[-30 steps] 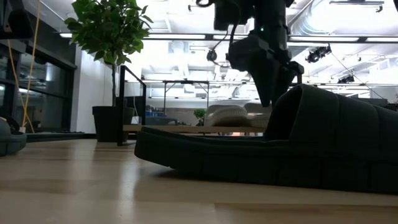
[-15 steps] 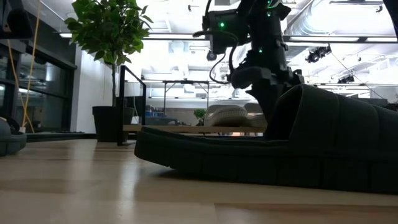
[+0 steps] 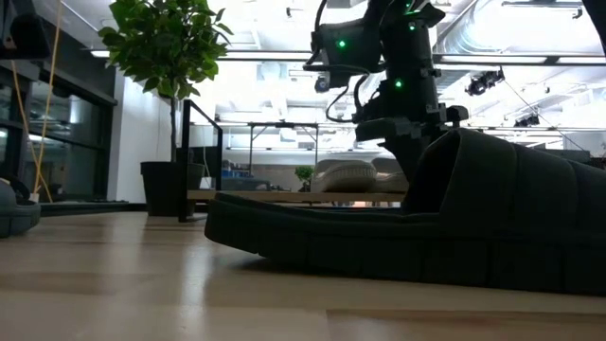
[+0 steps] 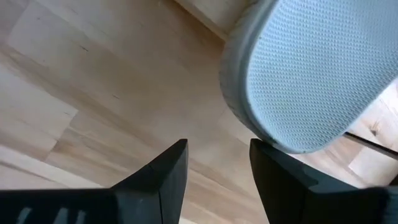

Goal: Pick and place slides into the shelf
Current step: Adjust the slippers on the shelf

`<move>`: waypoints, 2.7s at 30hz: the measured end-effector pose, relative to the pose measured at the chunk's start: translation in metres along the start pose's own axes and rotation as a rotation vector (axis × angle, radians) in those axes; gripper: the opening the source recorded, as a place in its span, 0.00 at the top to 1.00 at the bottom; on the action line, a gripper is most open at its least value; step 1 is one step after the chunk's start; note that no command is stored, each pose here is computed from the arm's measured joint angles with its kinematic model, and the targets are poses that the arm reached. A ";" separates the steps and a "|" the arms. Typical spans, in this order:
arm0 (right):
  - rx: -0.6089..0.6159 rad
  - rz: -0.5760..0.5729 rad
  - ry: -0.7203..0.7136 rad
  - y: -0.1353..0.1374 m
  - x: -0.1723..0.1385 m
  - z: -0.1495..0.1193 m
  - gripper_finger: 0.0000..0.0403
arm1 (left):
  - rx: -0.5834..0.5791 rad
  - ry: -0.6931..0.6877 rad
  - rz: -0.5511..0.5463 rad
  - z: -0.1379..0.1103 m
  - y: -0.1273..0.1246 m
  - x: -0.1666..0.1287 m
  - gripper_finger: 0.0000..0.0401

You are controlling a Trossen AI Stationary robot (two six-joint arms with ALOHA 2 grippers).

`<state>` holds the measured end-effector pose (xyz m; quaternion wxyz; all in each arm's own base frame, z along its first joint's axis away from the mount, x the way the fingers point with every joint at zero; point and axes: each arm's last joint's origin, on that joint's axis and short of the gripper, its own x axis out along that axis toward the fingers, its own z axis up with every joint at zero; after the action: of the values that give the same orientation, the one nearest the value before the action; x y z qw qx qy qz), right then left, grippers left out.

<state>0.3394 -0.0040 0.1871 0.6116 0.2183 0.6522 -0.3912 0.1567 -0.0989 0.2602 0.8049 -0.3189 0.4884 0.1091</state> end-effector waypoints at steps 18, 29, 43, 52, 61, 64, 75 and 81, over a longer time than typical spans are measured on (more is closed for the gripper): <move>-0.071 0.206 0.020 0.019 -0.015 0.000 0.59 | 0.000 0.000 0.000 0.000 0.000 0.000 0.99; 0.022 0.418 -0.411 0.010 -0.076 0.073 0.59 | -0.003 -0.004 0.001 0.000 0.000 0.000 0.99; 0.073 0.567 -0.480 -0.032 -0.053 0.139 0.59 | -0.052 -0.004 0.001 0.000 0.000 0.000 0.99; 0.072 0.562 -0.518 -0.045 -0.042 0.158 0.59 | -0.083 -0.007 0.003 0.000 0.000 0.000 0.99; 0.062 0.527 -0.500 -0.047 -0.026 0.166 0.59 | -0.108 -0.011 0.002 0.000 0.000 0.000 0.99; 0.067 0.518 -0.489 -0.049 -0.023 0.167 0.59 | -0.109 -0.012 0.000 0.000 0.000 0.000 0.99; 0.055 0.445 -0.416 -0.050 -0.019 0.159 0.59 | -0.109 -0.028 0.006 0.001 0.000 0.000 0.99; 0.045 0.417 -0.405 -0.047 -0.019 0.154 0.59 | -0.109 -0.030 0.007 0.001 0.000 0.000 0.99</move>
<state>0.4033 -0.1480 0.2252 0.7916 0.2787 0.4488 -0.3071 0.1574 -0.0983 0.2603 0.7931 -0.3588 0.4710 0.1430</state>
